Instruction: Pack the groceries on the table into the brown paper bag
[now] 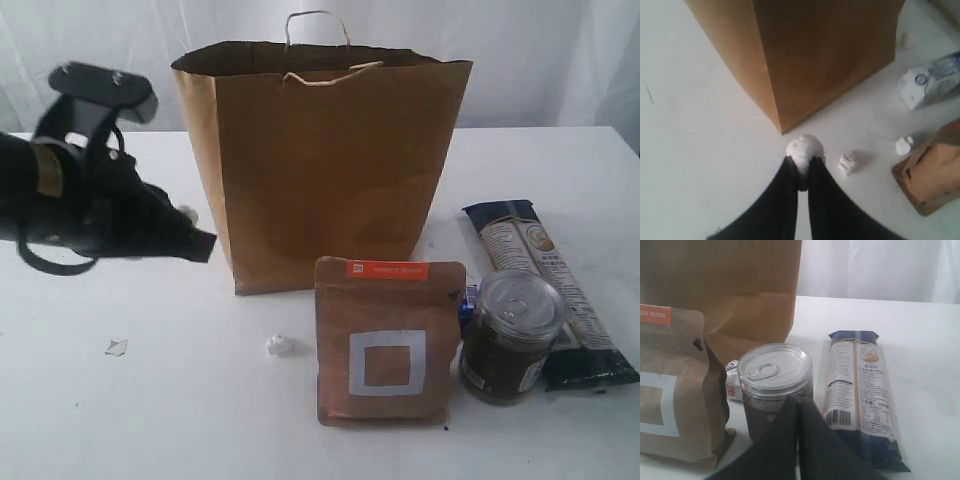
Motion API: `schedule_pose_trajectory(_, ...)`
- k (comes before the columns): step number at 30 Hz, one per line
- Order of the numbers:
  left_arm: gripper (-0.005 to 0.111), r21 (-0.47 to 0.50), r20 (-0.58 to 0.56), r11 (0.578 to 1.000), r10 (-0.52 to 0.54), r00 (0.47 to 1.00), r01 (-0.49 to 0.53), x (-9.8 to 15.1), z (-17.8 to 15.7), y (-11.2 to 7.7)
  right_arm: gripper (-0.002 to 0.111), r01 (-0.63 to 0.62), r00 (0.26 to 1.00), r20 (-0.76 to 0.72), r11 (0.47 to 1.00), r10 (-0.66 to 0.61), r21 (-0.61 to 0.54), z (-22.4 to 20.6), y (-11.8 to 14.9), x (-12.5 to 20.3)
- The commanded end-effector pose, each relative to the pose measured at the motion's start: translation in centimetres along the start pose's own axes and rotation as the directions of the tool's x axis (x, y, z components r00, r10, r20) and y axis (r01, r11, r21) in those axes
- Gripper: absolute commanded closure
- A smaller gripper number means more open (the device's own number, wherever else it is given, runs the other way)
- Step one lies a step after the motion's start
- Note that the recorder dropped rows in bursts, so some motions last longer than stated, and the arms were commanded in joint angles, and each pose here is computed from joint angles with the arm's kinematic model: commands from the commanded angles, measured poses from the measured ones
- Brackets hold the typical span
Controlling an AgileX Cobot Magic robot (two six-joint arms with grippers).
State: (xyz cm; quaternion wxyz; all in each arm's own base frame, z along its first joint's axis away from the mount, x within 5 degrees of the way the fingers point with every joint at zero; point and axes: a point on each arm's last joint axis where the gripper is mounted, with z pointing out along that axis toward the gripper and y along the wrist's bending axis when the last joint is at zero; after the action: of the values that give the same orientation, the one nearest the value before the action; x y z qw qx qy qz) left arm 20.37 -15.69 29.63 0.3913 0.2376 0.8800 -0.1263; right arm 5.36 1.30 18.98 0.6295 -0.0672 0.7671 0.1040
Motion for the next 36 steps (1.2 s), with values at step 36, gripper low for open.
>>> schedule_pose_trajectory(36, 0.107, -0.087, 0.472, 0.980, 0.197, 0.859, -0.177, -12.1, 5.2, 2.1, 0.108, -0.002, 1.000, 0.011, 1.000, 0.002, 0.003, 0.0, 0.0, 0.0)
